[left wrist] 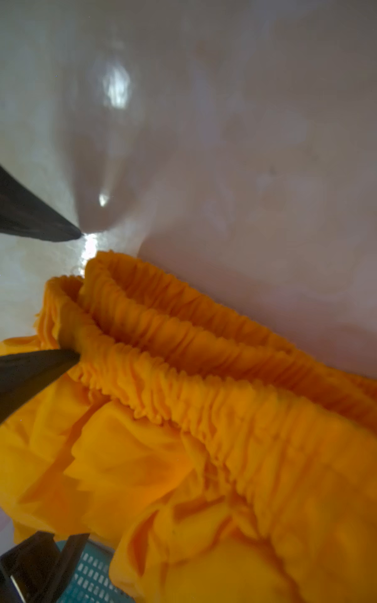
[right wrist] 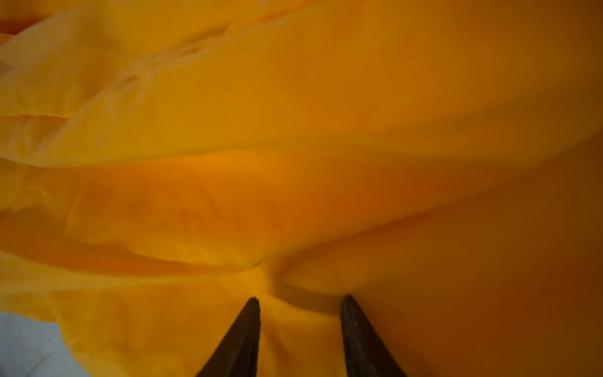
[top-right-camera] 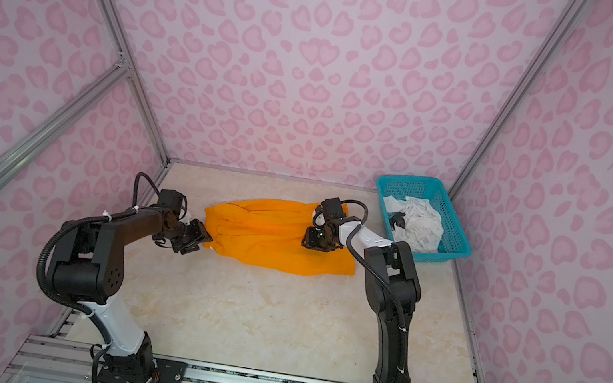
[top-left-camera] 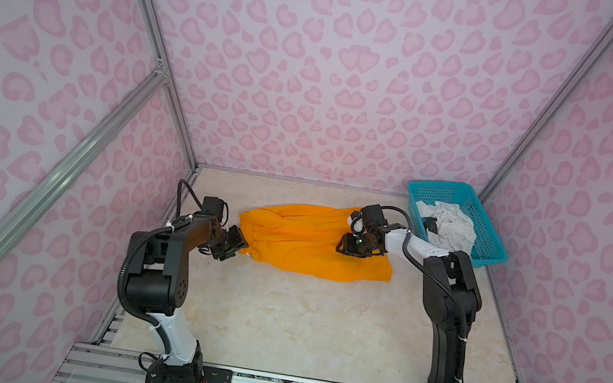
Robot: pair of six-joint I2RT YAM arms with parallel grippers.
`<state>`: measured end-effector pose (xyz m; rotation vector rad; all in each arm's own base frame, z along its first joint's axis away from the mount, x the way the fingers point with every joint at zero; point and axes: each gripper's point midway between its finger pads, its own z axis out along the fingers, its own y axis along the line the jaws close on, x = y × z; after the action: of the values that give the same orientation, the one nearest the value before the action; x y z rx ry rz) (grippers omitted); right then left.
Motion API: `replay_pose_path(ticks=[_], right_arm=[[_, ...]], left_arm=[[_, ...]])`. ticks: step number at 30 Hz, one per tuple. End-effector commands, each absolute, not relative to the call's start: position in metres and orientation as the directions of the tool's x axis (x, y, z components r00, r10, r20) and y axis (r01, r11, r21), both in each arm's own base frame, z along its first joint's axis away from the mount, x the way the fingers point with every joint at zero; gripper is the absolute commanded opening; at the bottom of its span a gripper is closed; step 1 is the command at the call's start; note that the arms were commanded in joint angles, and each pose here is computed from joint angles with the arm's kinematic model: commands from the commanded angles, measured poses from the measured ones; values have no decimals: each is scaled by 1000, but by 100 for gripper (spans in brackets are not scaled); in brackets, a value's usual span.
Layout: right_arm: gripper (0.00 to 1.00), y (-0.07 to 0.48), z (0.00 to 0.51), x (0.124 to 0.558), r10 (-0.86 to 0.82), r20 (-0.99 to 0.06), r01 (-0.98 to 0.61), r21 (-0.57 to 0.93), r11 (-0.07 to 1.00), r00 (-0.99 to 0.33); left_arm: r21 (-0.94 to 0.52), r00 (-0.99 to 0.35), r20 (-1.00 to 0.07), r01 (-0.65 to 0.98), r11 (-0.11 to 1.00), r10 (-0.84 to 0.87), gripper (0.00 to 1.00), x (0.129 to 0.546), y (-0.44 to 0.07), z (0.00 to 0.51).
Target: Fold and stack the mixed laundry pile
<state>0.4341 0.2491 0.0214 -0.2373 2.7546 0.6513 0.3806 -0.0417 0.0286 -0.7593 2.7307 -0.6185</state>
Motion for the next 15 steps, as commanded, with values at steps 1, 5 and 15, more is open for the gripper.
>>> replay_pose_path(ticks=[1,5,15], right_arm=[[43,224,-15,389,-80,-160,-133,355,926,-984],[42,211,-22,366,-86,-129,-125,331,935,-988],[42,164,-28,299,-72,-65,-86,252,964,-995]], left_arm=[[-435,-845,-143,-414,800,-515,53,387,-55,19],[-428,-850,-128,-418,801,-511,26,378,-69,13],[-340,-878,-45,-435,834,-476,3,280,-79,5]])
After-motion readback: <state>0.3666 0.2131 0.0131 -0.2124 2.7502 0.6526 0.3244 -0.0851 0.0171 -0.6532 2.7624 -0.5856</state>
